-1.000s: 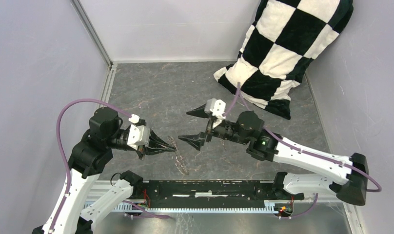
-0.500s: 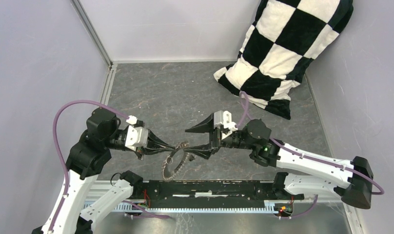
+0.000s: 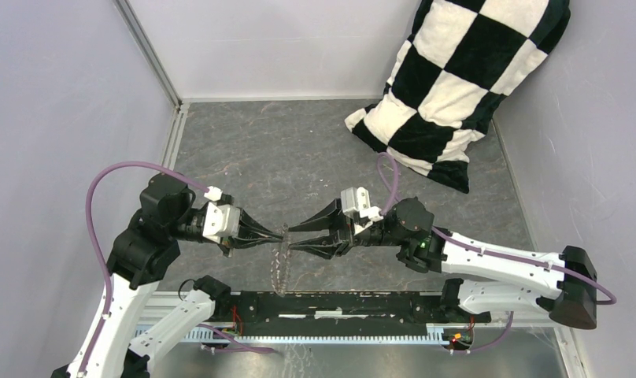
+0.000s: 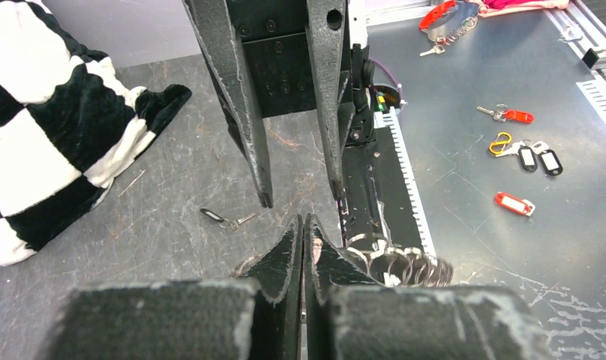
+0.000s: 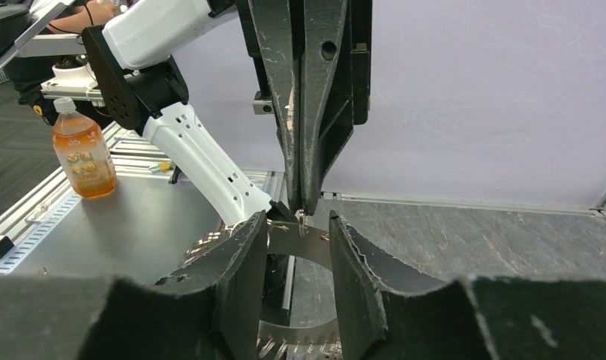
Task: Put the keys on the keyring
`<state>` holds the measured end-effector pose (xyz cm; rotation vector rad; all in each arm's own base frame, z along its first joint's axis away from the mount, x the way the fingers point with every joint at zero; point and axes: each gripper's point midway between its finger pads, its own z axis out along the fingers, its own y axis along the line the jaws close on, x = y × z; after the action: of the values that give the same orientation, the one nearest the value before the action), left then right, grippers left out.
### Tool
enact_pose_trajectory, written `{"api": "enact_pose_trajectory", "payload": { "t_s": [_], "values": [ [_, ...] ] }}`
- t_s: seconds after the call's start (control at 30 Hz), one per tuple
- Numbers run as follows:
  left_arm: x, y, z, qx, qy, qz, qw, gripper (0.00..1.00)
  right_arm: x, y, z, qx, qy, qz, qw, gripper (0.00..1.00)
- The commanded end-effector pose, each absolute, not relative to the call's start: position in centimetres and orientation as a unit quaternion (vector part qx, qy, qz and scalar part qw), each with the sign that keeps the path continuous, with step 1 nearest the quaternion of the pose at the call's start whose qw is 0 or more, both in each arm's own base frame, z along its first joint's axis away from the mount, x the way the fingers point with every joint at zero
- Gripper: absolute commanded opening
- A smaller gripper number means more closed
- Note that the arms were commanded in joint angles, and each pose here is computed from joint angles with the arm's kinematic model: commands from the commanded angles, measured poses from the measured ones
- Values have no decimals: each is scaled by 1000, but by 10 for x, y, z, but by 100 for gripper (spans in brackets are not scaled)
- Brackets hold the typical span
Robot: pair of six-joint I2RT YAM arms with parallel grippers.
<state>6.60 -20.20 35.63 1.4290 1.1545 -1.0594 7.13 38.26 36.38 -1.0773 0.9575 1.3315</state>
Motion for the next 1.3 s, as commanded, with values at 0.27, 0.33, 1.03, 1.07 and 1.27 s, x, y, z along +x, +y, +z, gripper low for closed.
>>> {"api": "enact_pose_trajectory", "payload": {
  "t_s": [0.27, 0.33, 1.03, 1.07, 1.27],
  "values": [
    [67, -203, 373, 598, 443, -421, 519, 2, 72, 393, 379, -445, 394, 566, 572, 37],
    [67, -203, 373, 598, 443, -422, 518, 2, 73, 393, 379, -443, 396, 565, 573, 37],
    [65, -203, 369, 597, 445, -429, 512, 3, 79, 398, 378, -437, 408, 560, 574, 1],
    [66, -203, 370, 595, 447, -426, 515, 7, 79, 396, 376, -439, 408, 556, 576, 1],
    [65, -201, 380, 573, 465, -431, 519, 40, 74, 379, 376, -458, 384, 534, 597, 1]
  ]
}}
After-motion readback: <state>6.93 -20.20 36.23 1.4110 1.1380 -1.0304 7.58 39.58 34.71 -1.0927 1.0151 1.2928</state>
